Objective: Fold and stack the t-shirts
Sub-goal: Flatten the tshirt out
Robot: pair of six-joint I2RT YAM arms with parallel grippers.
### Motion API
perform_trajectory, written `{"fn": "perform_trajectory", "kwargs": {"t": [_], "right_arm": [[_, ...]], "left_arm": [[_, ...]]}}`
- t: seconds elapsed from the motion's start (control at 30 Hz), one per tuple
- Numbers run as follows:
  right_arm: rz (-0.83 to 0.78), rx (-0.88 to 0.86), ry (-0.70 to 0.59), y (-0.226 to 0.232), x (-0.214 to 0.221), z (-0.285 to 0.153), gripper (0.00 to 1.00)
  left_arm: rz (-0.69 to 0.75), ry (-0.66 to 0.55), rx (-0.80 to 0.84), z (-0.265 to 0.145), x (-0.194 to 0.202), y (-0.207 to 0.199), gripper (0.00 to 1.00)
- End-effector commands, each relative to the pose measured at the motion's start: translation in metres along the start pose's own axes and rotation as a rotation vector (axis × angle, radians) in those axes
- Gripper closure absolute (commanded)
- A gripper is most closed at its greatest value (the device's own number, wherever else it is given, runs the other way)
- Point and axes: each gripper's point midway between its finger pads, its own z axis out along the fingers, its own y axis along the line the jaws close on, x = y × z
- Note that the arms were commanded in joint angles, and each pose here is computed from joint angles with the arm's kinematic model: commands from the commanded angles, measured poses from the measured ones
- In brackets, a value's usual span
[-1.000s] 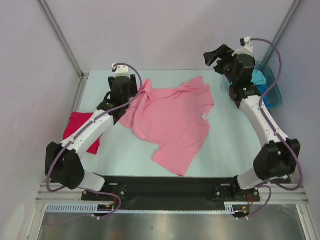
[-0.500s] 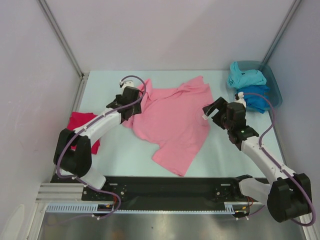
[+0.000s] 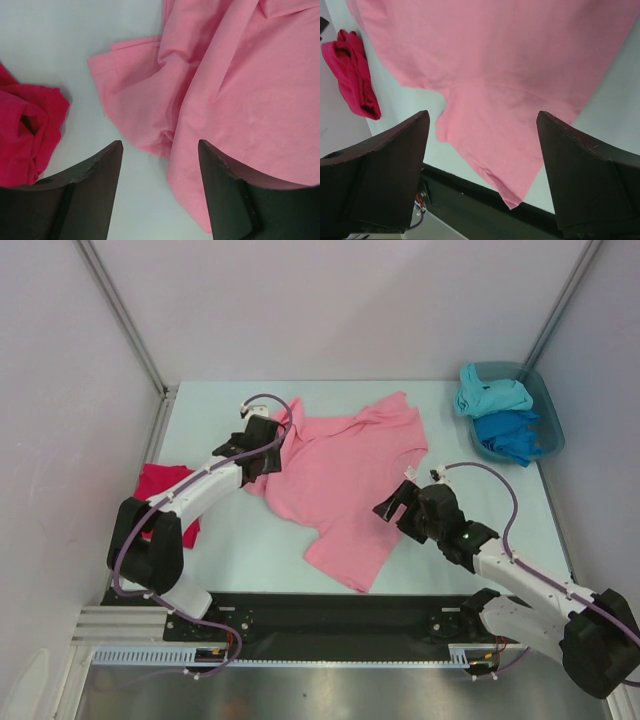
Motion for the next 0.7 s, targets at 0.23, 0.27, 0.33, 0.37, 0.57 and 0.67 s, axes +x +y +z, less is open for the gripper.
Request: {"fn": "perform_trajectory", "kwargs": {"t": [0.23,0.27,0.33,0.37,0.57,0.67], "right_arm": [[0.062,0.189,0.036,-0.034,0.028,-0.022,0.07],[0.062,0.208,0.046,-0.039,0.031,-0.023,0.07],[0.067,0.230,0.064,-0.047,0.038,-0.024,0.06],[0.073,0.230,0.073,-0.049,0.041,-0.024,0.06],[0.125,0.212,0.129,-0.069,0.068,-0.014,0.07],[0.135,0.215,0.154,-0.074,0.079,-0.008,0.07]], "left_arm": [[-0.037,-0.069,0.058,-0.021,-0.029,-0.006,0.33],[-0.038,-0.068,0.061,-0.021,-0.029,-0.006,0.33],[-0.041,-0.074,0.064,-0.024,-0.031,-0.005,0.33],[-0.043,-0.076,0.066,-0.025,-0.032,-0.005,0.33],[-0.046,-0.091,0.084,-0.030,-0.039,-0.008,0.33],[-0.044,-0.100,0.083,-0.033,-0.043,-0.006,0.33]]}}
